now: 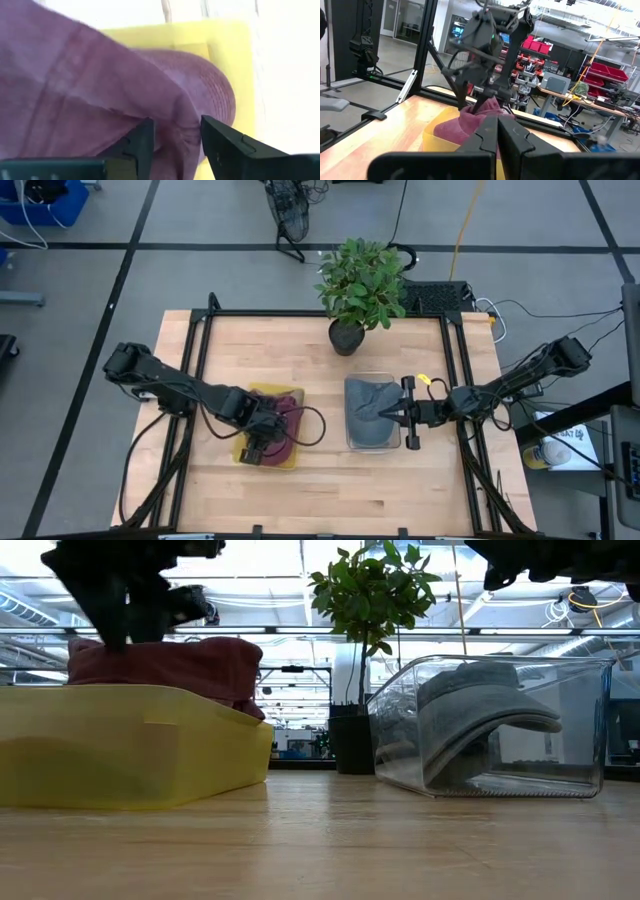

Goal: Pick & Place hat
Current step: Put the red cap into the yellow bin, then return to Home Position

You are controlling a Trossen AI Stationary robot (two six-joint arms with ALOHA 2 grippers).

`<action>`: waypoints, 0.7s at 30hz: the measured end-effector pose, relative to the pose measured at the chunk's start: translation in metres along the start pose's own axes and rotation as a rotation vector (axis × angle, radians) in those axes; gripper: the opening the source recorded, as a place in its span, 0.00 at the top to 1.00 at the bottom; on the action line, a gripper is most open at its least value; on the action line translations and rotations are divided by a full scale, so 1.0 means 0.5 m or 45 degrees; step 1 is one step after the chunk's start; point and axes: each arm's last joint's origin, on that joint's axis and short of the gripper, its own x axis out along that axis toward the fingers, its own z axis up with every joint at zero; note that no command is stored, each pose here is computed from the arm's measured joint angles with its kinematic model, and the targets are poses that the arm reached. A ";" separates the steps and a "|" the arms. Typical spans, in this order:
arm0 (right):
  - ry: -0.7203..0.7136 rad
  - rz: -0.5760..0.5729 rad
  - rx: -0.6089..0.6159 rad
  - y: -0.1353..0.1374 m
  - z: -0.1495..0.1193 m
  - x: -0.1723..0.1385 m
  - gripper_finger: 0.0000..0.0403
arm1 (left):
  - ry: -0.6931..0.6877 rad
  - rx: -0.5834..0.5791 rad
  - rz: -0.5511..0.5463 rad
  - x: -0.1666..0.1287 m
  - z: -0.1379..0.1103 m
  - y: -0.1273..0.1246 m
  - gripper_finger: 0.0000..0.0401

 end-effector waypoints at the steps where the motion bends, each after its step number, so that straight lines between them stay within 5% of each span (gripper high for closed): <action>1: 0.004 0.001 -0.001 0.000 -0.001 0.000 1.00 | -0.006 0.008 0.007 -0.004 0.002 0.000 0.59; 6: 0.007 0.002 -0.007 0.000 -0.001 0.000 1.00 | -0.006 0.202 0.009 -0.034 0.007 -0.008 0.59; 10: 0.016 0.004 -0.009 0.001 -0.002 0.000 1.00 | -0.194 0.394 0.032 -0.116 -0.003 -0.023 0.68; 17: 0.027 0.008 -0.053 0.001 -0.004 0.000 1.00 | -0.598 0.430 0.165 -0.241 -0.113 -0.012 0.95; 21: 0.026 0.008 -0.085 0.001 -0.004 0.000 1.00 | -0.809 0.367 0.212 -0.266 -0.186 0.007 0.97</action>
